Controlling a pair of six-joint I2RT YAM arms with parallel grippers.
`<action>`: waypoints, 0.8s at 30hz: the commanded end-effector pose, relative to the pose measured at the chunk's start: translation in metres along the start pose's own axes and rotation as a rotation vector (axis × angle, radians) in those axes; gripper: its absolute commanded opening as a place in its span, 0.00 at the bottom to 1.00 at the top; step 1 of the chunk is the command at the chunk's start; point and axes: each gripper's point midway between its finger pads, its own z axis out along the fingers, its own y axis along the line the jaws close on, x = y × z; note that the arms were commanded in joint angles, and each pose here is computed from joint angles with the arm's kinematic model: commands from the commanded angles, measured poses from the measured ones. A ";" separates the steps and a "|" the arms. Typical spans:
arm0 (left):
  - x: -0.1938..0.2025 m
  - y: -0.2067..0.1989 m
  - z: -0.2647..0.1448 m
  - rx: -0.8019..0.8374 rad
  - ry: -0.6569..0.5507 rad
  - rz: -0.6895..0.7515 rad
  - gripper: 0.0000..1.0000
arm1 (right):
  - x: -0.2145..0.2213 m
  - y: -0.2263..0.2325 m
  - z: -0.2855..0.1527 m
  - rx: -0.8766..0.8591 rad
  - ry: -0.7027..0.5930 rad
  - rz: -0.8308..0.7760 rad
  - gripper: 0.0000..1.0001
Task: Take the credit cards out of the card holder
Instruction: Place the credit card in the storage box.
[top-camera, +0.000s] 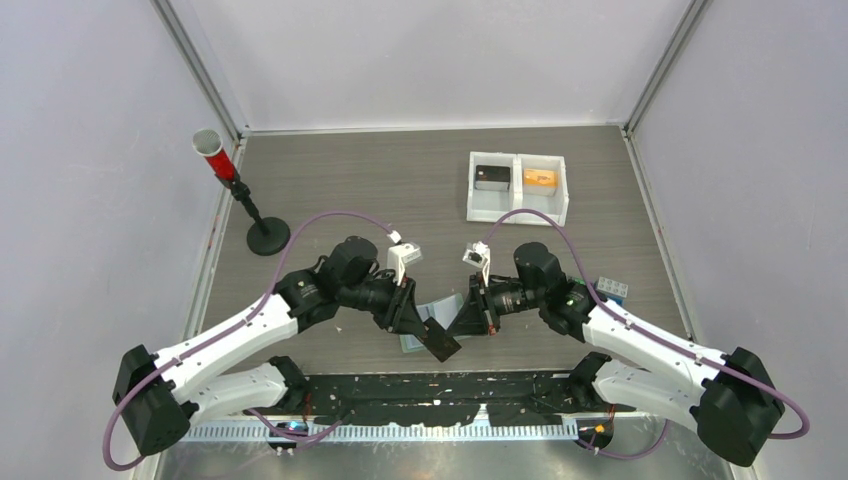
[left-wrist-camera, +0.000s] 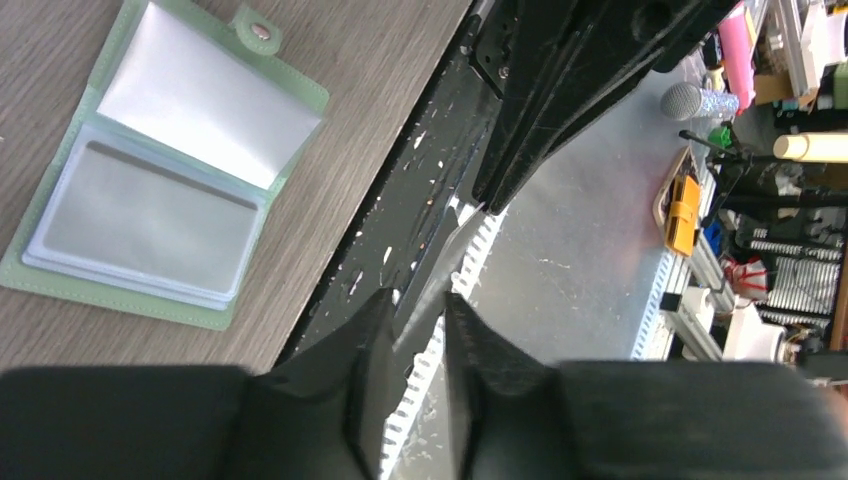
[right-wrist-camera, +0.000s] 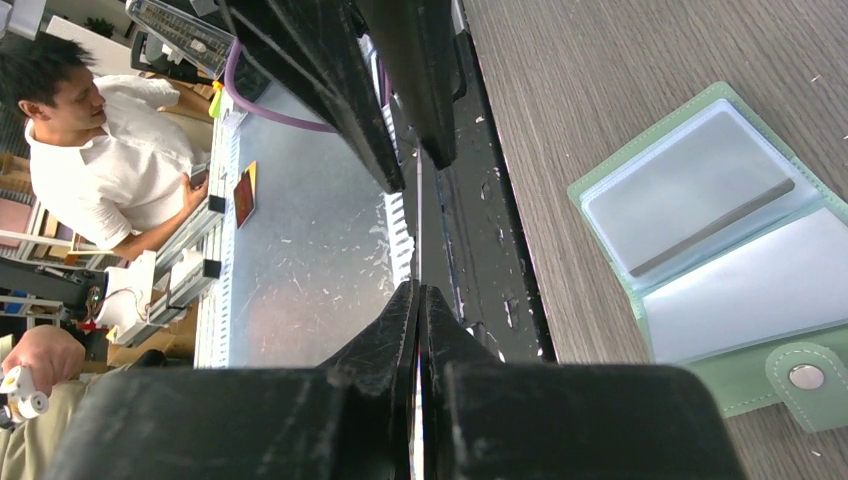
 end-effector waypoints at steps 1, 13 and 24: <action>-0.010 -0.018 0.000 0.093 -0.040 0.034 0.18 | -0.019 0.013 0.000 -0.039 -0.041 -0.068 0.05; -0.030 0.006 -0.003 -0.075 -0.168 -0.065 0.00 | -0.056 -0.022 -0.016 0.273 -0.247 0.034 0.56; -0.076 0.022 -0.032 -0.179 -0.550 -0.288 0.00 | -0.079 -0.032 -0.040 0.367 -0.509 0.117 0.58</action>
